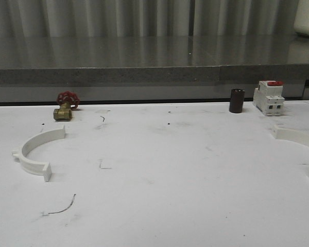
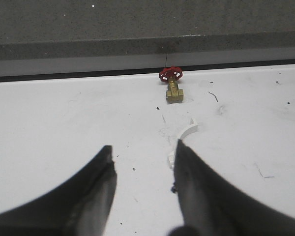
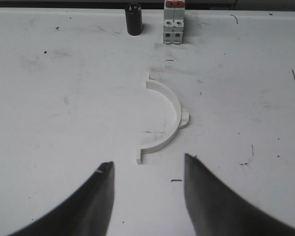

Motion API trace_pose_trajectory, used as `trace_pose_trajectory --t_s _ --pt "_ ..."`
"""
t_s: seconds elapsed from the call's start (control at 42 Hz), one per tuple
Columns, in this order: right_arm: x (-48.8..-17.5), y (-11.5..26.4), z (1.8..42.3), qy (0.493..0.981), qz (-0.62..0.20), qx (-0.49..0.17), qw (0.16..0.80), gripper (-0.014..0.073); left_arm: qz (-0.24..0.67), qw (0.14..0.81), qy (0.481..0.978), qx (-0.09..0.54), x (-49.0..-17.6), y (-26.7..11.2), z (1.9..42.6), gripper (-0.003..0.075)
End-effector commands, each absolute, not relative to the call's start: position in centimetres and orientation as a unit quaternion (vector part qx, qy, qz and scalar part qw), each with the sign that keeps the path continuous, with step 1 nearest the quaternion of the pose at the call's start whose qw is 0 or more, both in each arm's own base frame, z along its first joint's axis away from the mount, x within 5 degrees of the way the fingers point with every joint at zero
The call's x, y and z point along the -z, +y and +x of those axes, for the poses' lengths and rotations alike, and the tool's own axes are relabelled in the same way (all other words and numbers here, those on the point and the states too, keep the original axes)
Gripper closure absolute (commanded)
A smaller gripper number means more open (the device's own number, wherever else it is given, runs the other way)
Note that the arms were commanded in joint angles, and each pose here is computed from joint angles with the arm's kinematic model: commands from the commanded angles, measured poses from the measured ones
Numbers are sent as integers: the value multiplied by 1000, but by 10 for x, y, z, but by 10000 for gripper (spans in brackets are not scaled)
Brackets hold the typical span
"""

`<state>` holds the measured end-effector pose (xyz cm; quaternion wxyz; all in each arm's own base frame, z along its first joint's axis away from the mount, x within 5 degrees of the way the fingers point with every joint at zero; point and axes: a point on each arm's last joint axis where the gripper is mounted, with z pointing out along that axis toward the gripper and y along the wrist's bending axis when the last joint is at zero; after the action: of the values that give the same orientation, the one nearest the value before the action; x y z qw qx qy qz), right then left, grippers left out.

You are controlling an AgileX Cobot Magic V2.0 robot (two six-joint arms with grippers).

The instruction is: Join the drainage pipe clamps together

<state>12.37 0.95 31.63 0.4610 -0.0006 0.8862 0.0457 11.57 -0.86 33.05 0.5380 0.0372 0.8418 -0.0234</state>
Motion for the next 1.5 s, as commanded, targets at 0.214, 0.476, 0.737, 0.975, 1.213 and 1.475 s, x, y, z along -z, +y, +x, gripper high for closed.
trace_pose_trajectory --t_s 0.214,0.476,0.737,0.975,1.213,1.475 --pt "-329 9 128 866 -4 -39 498 118 40 519 853 28 -336 -12 146 227" --pt "-329 9 128 866 -4 -39 498 118 101 410 905 55 -323 -41 201 227" --pt "-329 9 128 866 -4 -39 498 118 101 307 944 61 -292 -61 262 227" --pt "-329 9 128 866 -4 -39 498 118 55 236 969 43 -254 -68 309 227" --pt "-329 9 128 866 -4 -39 498 118 25 207 977 39 -223 -72 338 227" --pt "-329 9 128 866 -4 -39 498 118 16 180 983 38 -194 -77 360 227"
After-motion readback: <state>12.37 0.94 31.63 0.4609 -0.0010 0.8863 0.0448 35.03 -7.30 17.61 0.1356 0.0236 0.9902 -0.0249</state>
